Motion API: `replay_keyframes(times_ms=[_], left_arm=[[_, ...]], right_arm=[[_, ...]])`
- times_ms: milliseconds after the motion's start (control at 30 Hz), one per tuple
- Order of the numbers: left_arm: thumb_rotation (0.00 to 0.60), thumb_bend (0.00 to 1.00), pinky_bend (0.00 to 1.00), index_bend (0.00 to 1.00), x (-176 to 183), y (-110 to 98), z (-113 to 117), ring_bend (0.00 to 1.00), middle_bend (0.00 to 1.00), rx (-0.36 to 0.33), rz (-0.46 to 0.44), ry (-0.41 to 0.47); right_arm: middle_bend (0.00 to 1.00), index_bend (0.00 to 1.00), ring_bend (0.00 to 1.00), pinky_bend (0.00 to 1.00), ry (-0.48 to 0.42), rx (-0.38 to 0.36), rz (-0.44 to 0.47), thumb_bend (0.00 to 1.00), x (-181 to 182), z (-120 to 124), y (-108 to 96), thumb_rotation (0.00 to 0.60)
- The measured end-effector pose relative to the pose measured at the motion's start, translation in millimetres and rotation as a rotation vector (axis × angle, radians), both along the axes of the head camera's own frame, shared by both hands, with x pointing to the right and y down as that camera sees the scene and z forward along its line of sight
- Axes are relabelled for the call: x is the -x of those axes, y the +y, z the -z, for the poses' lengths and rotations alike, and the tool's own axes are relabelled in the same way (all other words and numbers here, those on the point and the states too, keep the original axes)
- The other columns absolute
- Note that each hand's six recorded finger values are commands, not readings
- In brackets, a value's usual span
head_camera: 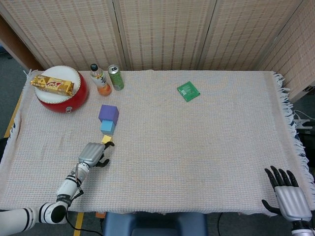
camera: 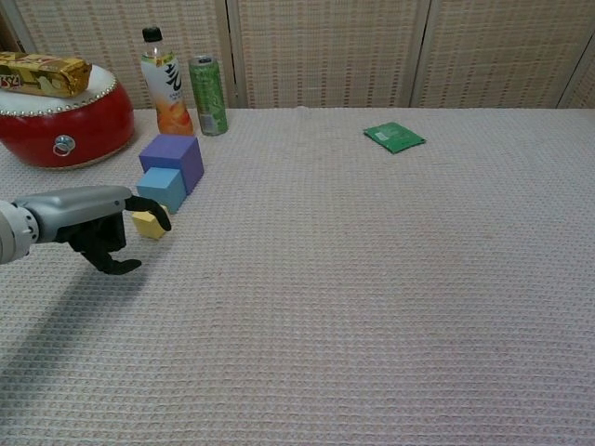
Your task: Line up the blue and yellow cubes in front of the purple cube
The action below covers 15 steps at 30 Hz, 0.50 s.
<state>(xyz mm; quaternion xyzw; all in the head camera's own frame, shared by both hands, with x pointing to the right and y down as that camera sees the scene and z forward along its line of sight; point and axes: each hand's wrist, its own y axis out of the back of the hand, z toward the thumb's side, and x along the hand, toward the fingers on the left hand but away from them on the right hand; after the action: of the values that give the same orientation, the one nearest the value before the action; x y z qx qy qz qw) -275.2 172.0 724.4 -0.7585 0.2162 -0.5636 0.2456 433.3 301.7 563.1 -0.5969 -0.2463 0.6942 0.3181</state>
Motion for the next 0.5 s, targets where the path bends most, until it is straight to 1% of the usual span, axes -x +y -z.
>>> replay_keyframes(times_ms=[100, 200, 367, 500], left_arm=[[0.6, 0.39, 1.0, 0.3, 7.2, 9.7, 5.5, 1.0, 1.0, 0.001, -0.014, -0.01], [0.6, 0.39, 1.0, 0.3, 16.5, 18.4, 7.8, 1.0, 1.0, 0.004, -0.022, -0.028], [0.6, 0.39, 1.0, 0.26, 22.5, 16.2, 2.9, 1.0, 1.0, 0.004, -0.019, -0.049], [0.6, 0.39, 1.0, 0.24, 22.9, 11.0, 0.0, 1.0, 1.0, 0.003, -0.006, -0.046]], right_arm=[[0.0, 0.0, 0.0, 0.0, -0.002, -0.002, 0.001, 0.02, 0.4, 0.9, 0.1, 0.463], [0.0, 0.0, 0.0, 0.0, -0.003, 0.001, 0.005, 0.02, 1.3, 0.3, 0.7, 0.462], [0.0, 0.0, 0.0, 0.0, -0.006, 0.001, 0.012, 0.02, 3.7, 0.1, 1.6, 0.461], [0.0, 0.0, 0.0, 0.0, -0.002, -0.001, 0.006, 0.02, 2.4, 0.3, 1.3, 0.461]])
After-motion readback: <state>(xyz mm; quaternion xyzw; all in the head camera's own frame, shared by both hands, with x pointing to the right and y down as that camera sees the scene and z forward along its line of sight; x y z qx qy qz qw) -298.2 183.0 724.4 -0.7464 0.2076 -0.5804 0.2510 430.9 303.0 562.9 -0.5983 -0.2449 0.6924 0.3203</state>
